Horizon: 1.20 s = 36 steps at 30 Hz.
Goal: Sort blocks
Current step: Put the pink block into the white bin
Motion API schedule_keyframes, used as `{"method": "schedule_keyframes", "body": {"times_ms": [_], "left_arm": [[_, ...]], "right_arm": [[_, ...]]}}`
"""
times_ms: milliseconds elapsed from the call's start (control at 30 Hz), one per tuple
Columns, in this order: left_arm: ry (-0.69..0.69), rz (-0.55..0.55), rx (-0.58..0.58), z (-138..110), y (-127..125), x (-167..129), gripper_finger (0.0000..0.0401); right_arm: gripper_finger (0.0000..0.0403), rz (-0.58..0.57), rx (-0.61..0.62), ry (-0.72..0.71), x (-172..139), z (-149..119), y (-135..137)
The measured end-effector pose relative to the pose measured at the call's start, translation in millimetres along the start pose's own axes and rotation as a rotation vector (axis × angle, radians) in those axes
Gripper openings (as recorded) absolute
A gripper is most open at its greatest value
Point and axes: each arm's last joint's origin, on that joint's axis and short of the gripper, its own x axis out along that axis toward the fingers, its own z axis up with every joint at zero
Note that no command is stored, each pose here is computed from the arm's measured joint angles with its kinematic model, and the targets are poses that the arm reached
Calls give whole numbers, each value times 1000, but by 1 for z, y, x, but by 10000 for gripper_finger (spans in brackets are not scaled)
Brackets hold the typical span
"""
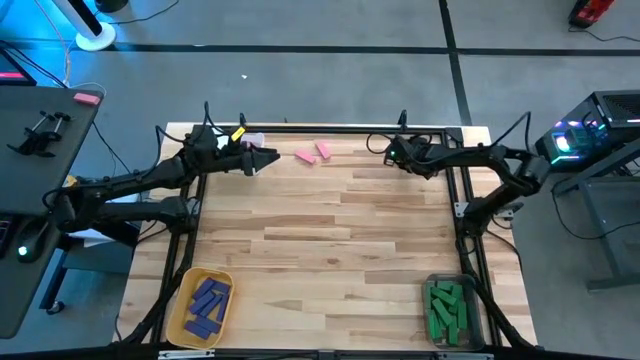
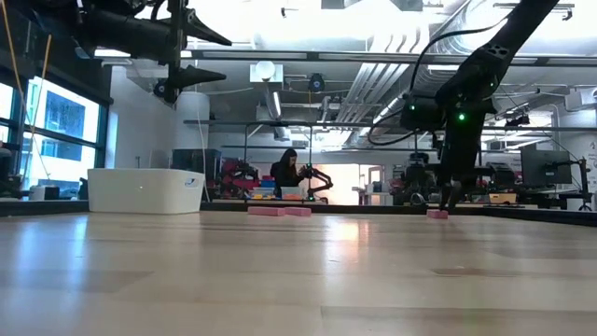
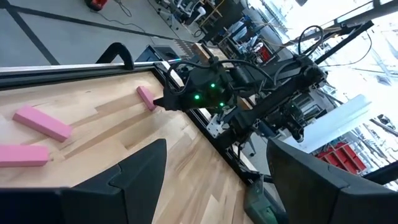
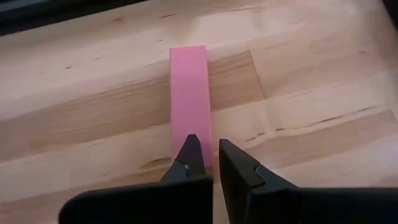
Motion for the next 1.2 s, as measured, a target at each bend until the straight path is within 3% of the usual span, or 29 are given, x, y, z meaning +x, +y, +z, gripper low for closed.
{"method": "schedule_keyframes", "body": {"times_ms": [100,200,433,567,800,1000,1100,1200], "left_arm": [[0,0,0,0,0,0,264],[0,0,0,0,0,0,264],[-2,3,18,0,0,0,264],[0,6,18,0,0,0,264],[7,13,31,-1,1,0,264],[8,14,30,-1,1,0,264],[10,15,32,-1,1,0,264],[14,19,31,-2,2,0,264]], "right_arm": [[0,44,-61,31,0,-1,3],[0,168,-173,89,-5,-8,14],[0,455,-350,182,-33,-51,42],[0,567,-381,189,-51,-80,54],[0,726,-381,219,-57,-121,73],[0,842,-402,159,-84,-107,86],[0,798,-400,147,-90,-91,85],[0,673,-360,175,-87,-75,79]]}}
